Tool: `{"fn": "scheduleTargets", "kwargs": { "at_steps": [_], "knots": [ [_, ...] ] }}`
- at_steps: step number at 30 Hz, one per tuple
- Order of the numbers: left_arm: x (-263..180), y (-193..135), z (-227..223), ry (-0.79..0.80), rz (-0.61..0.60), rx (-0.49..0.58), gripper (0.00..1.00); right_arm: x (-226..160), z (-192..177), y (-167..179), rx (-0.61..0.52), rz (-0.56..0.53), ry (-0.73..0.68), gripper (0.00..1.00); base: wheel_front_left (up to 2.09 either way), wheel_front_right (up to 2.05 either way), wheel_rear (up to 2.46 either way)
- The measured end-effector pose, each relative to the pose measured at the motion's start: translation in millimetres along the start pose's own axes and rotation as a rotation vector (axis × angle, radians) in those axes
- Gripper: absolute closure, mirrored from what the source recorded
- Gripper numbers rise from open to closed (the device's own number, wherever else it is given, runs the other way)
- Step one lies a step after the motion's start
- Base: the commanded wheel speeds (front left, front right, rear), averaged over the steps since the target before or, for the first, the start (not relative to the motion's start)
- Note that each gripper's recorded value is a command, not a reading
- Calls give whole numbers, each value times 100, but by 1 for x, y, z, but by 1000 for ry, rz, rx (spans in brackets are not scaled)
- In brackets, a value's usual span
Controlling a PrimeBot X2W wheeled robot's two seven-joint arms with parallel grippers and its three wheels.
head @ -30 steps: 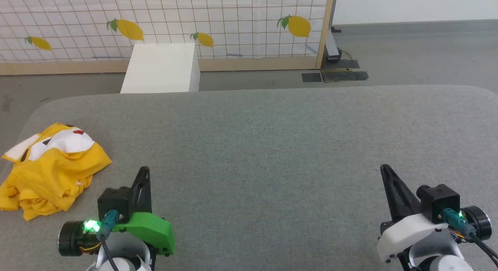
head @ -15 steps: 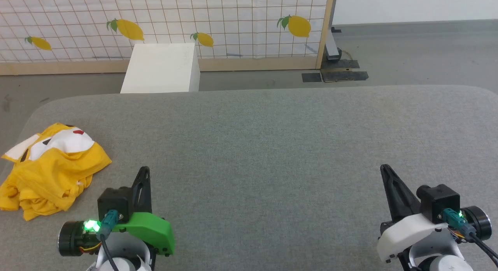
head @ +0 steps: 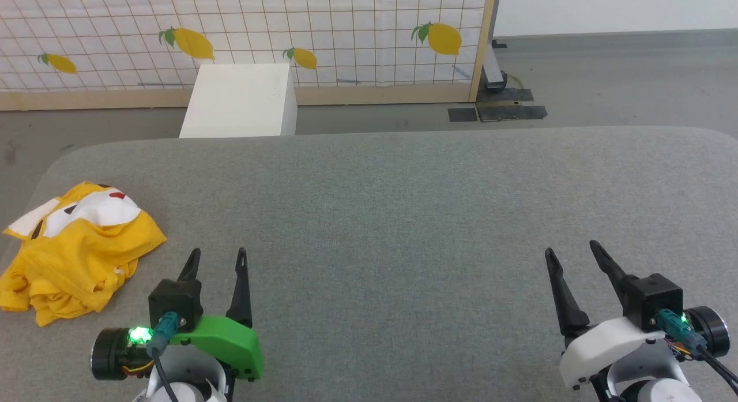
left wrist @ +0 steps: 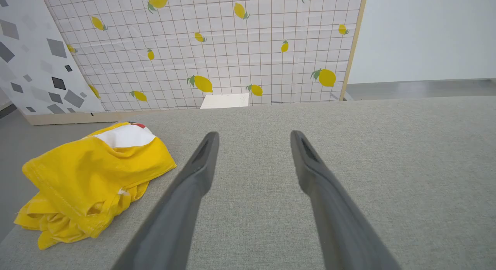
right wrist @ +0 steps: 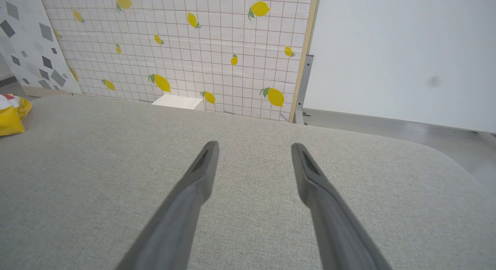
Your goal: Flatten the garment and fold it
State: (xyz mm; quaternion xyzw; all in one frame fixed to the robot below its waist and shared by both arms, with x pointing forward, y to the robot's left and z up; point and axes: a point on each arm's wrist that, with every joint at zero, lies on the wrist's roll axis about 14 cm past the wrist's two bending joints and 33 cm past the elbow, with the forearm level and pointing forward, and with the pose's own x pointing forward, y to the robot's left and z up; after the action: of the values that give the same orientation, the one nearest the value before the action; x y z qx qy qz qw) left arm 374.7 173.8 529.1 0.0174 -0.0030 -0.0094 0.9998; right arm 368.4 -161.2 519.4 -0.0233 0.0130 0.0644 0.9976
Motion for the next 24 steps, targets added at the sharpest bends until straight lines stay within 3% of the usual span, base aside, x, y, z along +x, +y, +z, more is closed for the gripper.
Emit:
{"fn": "scheduleTargets", "kwargs": {
  "at_steps": [24],
  "knots": [
    [-20, 36, -6, -12, 133, -37, 0, 19, 4, 32, -1, 101, -32, 0, 0, 0, 0]
  ]
}}
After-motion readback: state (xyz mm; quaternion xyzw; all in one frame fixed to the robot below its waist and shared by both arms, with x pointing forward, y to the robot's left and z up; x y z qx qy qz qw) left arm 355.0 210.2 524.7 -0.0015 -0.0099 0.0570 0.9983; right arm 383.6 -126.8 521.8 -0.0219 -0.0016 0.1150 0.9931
